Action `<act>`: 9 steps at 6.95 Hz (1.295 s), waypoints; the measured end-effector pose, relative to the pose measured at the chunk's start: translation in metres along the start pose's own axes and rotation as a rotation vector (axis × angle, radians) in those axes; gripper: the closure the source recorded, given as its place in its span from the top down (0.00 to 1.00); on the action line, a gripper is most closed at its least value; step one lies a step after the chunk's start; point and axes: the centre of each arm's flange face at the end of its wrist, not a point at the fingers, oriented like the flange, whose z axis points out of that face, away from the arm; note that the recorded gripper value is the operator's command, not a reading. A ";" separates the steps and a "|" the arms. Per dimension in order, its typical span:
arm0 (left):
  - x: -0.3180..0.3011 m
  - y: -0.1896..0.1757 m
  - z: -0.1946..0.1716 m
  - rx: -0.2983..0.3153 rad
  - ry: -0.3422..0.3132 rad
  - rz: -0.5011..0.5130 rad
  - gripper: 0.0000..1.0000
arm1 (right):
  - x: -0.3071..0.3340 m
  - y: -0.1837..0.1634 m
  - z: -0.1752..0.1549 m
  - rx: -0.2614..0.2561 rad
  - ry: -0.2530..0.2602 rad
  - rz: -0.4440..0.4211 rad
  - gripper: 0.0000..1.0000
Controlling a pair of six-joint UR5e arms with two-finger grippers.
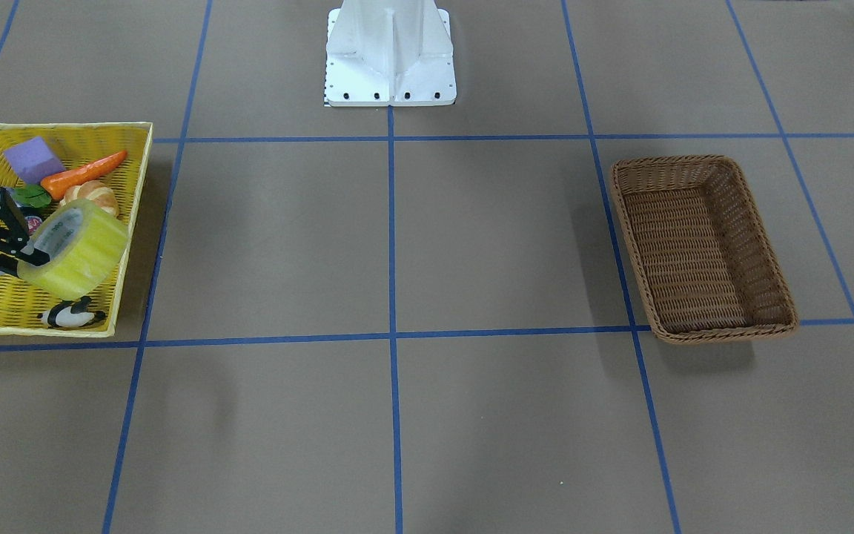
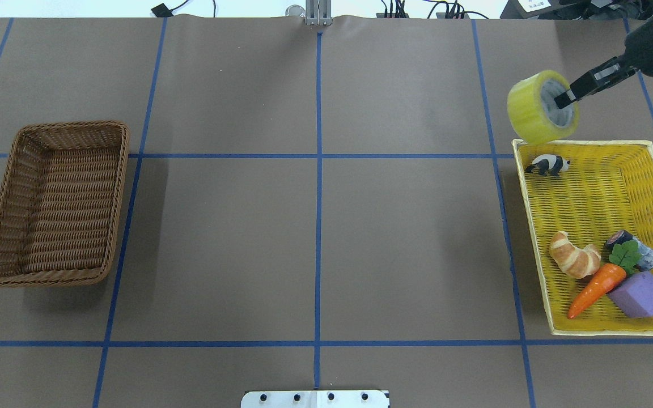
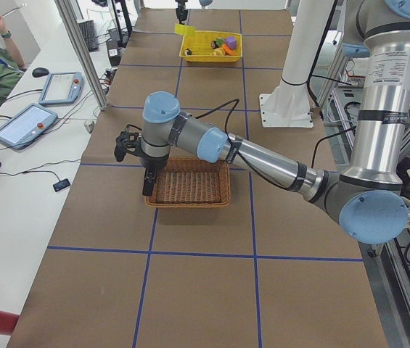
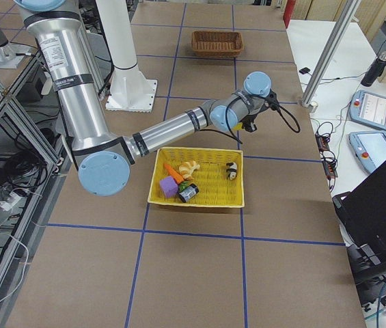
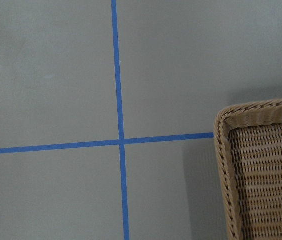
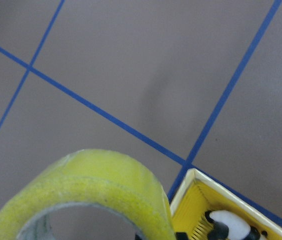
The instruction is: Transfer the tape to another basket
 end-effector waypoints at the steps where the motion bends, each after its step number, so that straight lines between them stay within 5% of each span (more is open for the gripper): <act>1: 0.024 -0.003 0.002 0.077 0.062 -0.031 0.97 | -0.028 -0.008 0.009 0.082 -0.004 0.060 0.00; 3: 0.094 0.000 0.010 0.148 0.250 -0.189 0.93 | -0.090 -0.005 0.039 0.219 -0.127 0.235 0.00; 4: 0.139 0.000 0.010 0.134 0.357 -0.295 0.96 | -0.121 -0.004 0.048 0.238 -0.220 0.322 0.00; 9: 0.325 0.055 0.004 -0.183 0.833 -0.601 0.98 | -0.212 0.025 0.057 0.172 -0.583 0.473 0.00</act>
